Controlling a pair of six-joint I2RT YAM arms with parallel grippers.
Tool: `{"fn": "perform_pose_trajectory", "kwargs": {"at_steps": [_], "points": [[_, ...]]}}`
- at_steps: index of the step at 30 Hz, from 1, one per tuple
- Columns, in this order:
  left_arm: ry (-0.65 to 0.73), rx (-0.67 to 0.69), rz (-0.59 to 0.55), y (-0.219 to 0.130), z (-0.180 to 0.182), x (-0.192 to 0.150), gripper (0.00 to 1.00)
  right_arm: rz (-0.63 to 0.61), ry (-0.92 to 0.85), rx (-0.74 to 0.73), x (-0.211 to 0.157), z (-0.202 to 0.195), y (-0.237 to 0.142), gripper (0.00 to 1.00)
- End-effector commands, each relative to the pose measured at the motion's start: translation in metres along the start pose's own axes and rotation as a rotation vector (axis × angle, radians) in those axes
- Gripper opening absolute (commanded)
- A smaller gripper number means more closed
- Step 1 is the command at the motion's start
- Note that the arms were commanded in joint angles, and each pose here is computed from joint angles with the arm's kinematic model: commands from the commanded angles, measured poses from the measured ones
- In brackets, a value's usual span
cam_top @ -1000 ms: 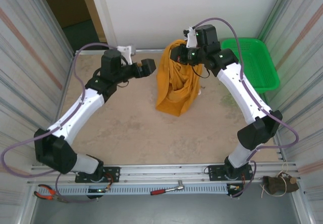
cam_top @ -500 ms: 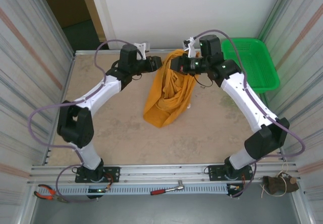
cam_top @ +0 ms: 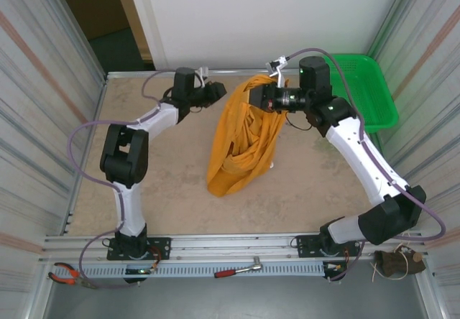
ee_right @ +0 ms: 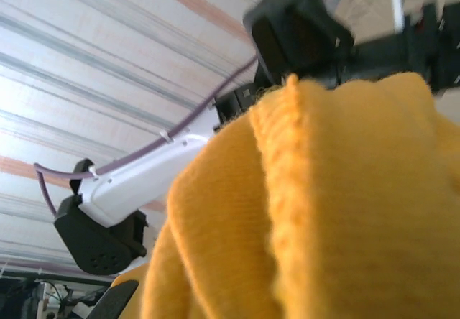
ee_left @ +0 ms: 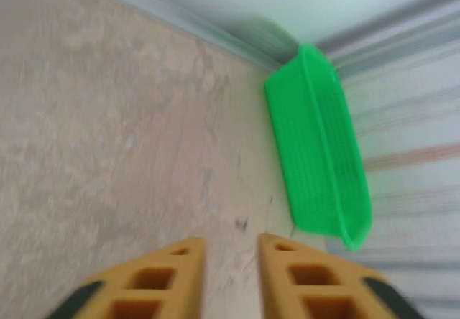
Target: Fold the inside-out t-shirt
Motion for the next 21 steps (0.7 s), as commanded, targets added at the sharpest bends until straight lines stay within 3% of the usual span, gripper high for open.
{"fn": "perform_pose_trajectory", "kwargs": {"at_steps": [1,4,9,13,18,21], "points": [[0.128,-0.237,-0.079,-0.043,-0.058,0.004,0.5,-0.035,-0.042,0.04,0.011,0.002,-0.016,0.0],[0.2,-0.303,-0.126,-0.072,-0.07,-0.006,0.64,-0.029,-0.008,0.033,0.013,-0.016,-0.015,0.0],[0.316,-0.365,-0.094,-0.089,-0.101,-0.024,0.74,-0.012,0.003,0.042,0.015,-0.024,-0.01,0.0],[0.397,-0.375,-0.036,-0.073,-0.123,-0.035,0.78,-0.007,0.01,0.043,0.015,-0.027,-0.007,0.0],[0.402,-0.427,0.015,-0.054,-0.133,-0.042,0.8,-0.003,0.019,0.038,0.013,-0.03,-0.006,0.0],[0.389,-0.465,0.041,-0.045,-0.136,-0.047,0.73,0.0,0.018,0.04,0.013,-0.031,-0.007,0.0]]}}
Point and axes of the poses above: each hand's point on the last joint's axis, 136 mm out from that joint toward the fingers, its own y axis out along the fingers, its own z axis along the line the jaws close on, x = y × z, the point moved 4 cm from there along -y, back along the fingers, and after that the axes turned 2 degrees about -y, right-handed, at the moved point
